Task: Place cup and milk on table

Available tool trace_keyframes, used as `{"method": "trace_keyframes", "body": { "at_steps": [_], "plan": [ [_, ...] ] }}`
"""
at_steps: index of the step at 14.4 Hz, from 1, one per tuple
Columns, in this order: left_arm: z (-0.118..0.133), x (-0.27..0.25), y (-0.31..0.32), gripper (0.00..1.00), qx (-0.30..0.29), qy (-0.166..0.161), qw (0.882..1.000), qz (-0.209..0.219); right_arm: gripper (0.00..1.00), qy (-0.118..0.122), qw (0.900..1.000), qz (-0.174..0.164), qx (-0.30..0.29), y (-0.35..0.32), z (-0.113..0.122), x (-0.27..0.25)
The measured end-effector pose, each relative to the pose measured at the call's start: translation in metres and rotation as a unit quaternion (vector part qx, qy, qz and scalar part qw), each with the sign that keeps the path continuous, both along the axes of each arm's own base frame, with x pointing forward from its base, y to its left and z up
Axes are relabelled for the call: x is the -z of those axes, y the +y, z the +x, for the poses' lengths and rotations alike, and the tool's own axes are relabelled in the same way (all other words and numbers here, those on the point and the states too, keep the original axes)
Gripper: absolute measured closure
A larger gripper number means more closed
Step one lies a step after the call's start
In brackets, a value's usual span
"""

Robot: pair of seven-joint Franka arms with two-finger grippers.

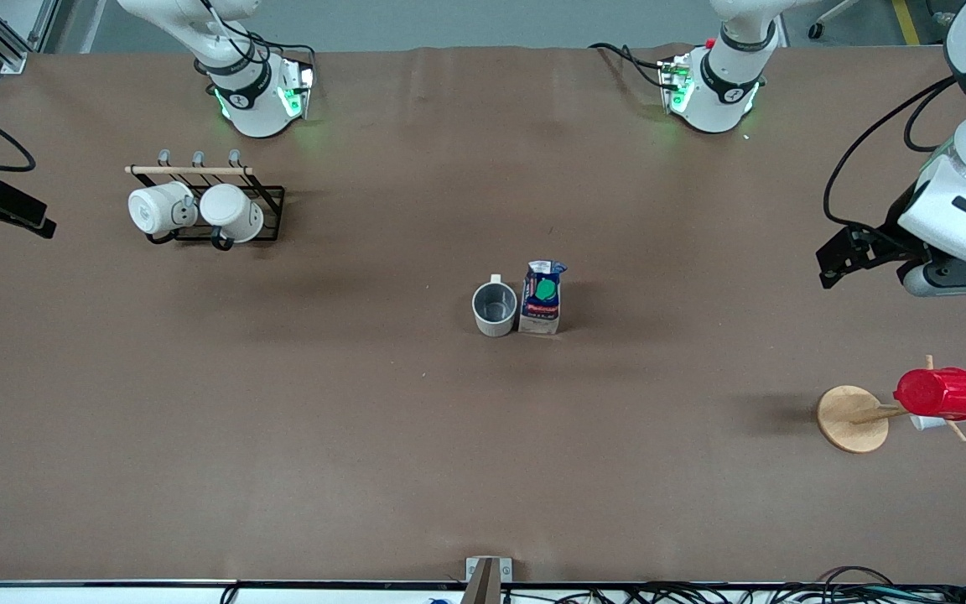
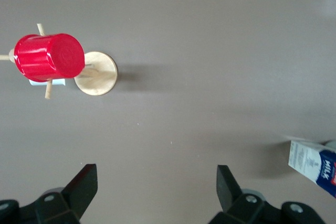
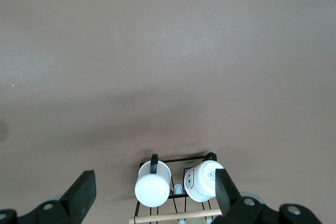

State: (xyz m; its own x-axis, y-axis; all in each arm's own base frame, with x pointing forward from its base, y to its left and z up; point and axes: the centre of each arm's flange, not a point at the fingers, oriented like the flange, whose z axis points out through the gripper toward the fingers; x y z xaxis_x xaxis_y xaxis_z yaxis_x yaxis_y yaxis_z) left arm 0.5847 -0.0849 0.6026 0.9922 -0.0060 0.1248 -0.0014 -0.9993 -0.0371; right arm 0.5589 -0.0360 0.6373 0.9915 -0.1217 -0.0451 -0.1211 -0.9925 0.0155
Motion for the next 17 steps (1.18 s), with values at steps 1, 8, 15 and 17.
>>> {"method": "trace_keyframes", "body": {
  "at_steps": [1, 8, 15, 17],
  "plan": [
    [-0.003, -0.003, 0.0, 0.0, 0.006, 0.002, 1.0, 0.0, 0.0, 0.0, 1.0, 0.0, 0.0, 0.0, 0.0, 0.0],
    [-0.018, -0.017, -0.012, 0.0, 0.024, 0.007, 1.0, -0.004, 0.0, 0.001, 1.0, 0.0, 0.0, 0.0, 0.0, 0.0],
    [-0.037, -0.008, -0.001, 0.0, 0.038, 0.029, 0.999, 0.005, 0.0, 0.002, 1.0, 0.0, 0.001, -0.001, -0.001, 0.001],
    [-0.042, -0.013, 0.009, 0.0, 0.045, 0.025, 0.999, 0.006, 0.0, 0.002, 1.0, 0.0, 0.001, -0.001, -0.001, 0.001]
  ]
}}
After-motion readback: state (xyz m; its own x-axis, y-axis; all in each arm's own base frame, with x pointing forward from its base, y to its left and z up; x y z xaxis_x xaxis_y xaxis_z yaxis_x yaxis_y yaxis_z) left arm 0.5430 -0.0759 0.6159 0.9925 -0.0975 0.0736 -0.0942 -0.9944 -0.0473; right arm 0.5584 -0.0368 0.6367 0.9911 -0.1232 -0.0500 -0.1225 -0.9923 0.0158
